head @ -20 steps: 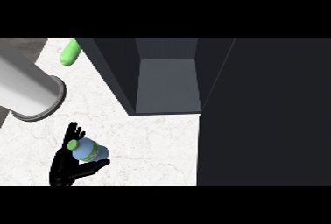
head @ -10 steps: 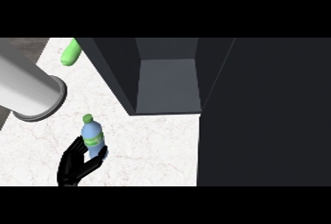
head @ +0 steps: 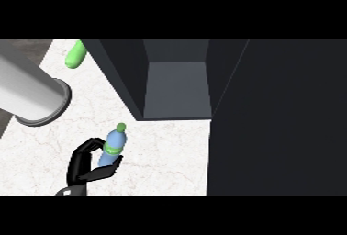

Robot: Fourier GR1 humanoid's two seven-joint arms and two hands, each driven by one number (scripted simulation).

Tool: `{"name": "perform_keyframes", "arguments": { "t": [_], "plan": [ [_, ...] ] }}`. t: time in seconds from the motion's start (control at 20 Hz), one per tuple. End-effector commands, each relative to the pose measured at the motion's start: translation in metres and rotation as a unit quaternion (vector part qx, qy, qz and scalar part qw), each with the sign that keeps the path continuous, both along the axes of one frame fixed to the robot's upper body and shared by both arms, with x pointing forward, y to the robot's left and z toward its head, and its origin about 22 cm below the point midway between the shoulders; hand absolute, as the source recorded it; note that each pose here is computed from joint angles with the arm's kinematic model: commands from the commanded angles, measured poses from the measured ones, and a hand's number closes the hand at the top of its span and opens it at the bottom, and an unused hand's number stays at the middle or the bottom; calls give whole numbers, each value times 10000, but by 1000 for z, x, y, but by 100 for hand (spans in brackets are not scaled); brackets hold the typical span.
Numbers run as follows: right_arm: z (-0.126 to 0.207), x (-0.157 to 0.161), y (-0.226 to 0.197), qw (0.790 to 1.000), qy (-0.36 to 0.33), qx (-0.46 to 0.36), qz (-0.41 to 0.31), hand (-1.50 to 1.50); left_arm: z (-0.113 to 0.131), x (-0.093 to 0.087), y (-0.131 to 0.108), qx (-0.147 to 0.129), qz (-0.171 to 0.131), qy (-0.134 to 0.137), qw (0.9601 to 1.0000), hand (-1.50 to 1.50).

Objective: Pick up the bottled water, place it into the cabinet and close the cabinet

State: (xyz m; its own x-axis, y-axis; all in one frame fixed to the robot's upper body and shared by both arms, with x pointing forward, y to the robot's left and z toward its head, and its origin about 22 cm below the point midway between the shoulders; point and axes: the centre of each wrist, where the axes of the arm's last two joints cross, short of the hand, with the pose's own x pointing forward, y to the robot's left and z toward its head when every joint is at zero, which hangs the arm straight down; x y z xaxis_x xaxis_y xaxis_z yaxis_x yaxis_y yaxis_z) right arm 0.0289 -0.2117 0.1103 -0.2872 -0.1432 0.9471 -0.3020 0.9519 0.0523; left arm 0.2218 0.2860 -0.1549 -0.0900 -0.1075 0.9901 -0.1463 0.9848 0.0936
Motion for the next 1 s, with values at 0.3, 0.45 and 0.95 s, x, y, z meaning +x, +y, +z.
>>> {"name": "perform_keyframes", "arguments": {
  "t": [0.3, 0.45, 0.95],
  "plan": [
    [43, -7, 1, 9996, -248, -65, -107, -150, -11, -1, -57, -404, -1196, -421, 9911, 150],
    [32, -6, 1, 9997, -207, -10, -125, -150, -6, 5, -69, -387, -1291, -387, 9901, 150],
    [25, -10, -1, 9997, -222, -1, -110, -150, 59, 52, -130, -831, -1596, -569, 9820, 150]
  ]
}}
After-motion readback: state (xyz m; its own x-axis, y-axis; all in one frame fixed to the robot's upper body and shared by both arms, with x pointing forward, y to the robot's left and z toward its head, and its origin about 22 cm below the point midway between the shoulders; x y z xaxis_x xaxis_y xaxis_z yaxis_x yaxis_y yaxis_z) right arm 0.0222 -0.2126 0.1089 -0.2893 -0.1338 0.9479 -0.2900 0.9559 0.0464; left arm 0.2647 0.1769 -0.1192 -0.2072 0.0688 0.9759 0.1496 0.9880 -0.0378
